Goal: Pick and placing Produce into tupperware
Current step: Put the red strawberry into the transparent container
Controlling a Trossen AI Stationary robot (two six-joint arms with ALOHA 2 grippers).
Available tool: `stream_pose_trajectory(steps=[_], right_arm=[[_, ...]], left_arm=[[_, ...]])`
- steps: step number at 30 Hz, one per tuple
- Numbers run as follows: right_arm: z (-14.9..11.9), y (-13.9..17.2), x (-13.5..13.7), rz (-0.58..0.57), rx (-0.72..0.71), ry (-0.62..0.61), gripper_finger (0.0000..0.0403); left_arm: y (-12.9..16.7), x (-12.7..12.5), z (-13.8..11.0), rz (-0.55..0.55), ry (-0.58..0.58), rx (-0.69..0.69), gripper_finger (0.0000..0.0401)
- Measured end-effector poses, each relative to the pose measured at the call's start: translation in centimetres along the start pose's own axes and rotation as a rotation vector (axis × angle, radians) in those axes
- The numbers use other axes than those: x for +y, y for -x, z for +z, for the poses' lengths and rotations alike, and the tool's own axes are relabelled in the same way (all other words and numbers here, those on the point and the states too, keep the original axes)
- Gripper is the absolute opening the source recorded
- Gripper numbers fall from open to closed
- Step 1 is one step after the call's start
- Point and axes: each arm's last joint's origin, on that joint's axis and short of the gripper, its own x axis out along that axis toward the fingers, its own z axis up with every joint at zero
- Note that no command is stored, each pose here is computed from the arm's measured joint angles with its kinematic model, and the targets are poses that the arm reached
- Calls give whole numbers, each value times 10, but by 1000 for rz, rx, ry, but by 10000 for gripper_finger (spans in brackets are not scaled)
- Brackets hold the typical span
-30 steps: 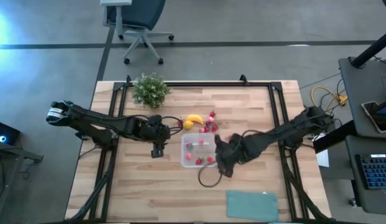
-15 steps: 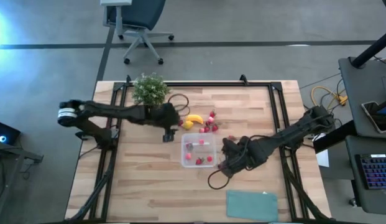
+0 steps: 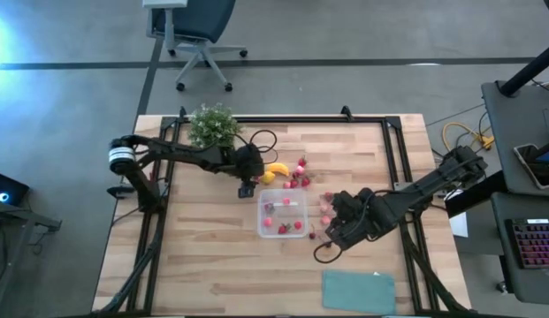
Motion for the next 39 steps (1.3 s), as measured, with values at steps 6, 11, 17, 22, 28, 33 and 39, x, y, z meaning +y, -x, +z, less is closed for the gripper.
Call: stream_pose_trajectory(steps=[6,11,17,22,28,33,39], right_arm=[[-2,-4,-1,-12,-1,0,242],[-4,-7,-2,-21,-6,1,240],[-6,-11,-3,-30,-3,6,240],[-8,-16,-5,-44,0,4,238],[-10,-18,-5,-44,-2,-6,239],[-12,-23,-7,-59,-5,20,239],[-18,-25,-22,-65,-1,69,238]], left_arm=[[-8,6,-4,56,14,45,223],[-5,12,-4,68,30,42,223],[-1,15,-7,73,40,60,223],[1,14,-11,70,61,103,223],[29,14,-13,137,395,120,223],[62,16,-3,142,763,-47,223],[75,16,5,151,323,-130,223]])
